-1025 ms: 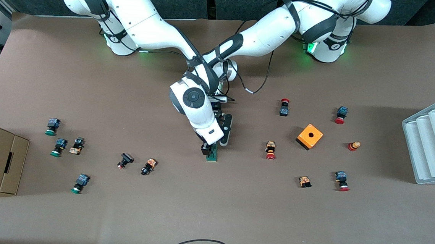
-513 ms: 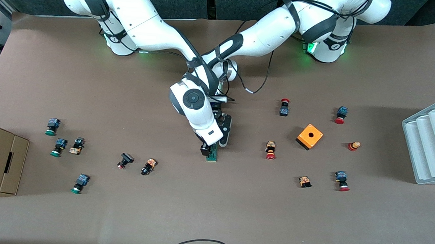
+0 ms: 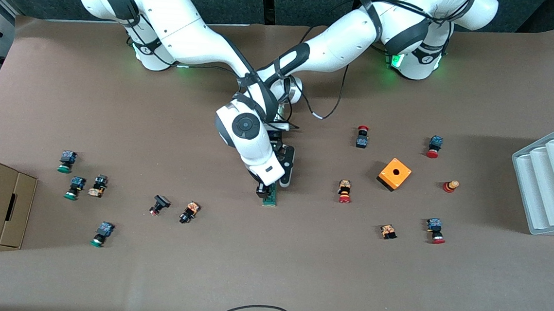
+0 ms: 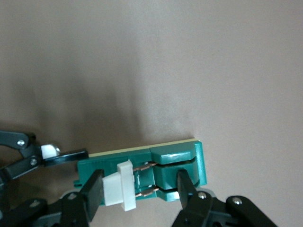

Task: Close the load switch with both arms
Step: 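Push the white lever along the switch with the right gripper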

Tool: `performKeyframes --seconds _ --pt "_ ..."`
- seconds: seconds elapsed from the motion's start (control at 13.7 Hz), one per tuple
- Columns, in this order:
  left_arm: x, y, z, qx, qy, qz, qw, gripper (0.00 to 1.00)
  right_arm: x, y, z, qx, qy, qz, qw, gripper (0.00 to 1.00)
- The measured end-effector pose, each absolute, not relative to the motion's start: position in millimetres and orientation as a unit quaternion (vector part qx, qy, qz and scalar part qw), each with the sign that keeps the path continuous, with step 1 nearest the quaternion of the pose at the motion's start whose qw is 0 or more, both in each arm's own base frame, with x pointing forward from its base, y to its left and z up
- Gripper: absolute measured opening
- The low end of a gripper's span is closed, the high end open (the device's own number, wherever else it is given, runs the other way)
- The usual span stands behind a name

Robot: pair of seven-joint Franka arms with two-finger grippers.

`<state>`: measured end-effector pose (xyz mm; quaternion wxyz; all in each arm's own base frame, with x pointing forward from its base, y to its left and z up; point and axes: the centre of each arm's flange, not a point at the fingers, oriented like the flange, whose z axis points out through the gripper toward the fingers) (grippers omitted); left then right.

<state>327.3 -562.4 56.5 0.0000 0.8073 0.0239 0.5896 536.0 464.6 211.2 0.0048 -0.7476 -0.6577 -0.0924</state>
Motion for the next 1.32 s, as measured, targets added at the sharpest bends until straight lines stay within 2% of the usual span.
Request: performKeyframes --seconds 0.44,0.66,1.32 --pt "327.4 -562.4 56.5 0.807 0.024 0.590 0.000 0.48 535.8 464.7 211.6 -0.746 -0.659 -0.092 0.005 0.68" --pt "327.6 -562.3 56.4 0.807 0.024 0.590 0.000 0.48 535.3 465.0 213.0 -0.740 -0.667 -0.091 0.004 0.64" --pt "327.7 -562.3 56.4 0.807 0.024 0.590 0.000 0.48 536.0 464.9 214.9 -0.734 -0.673 -0.091 0.003 0.64"
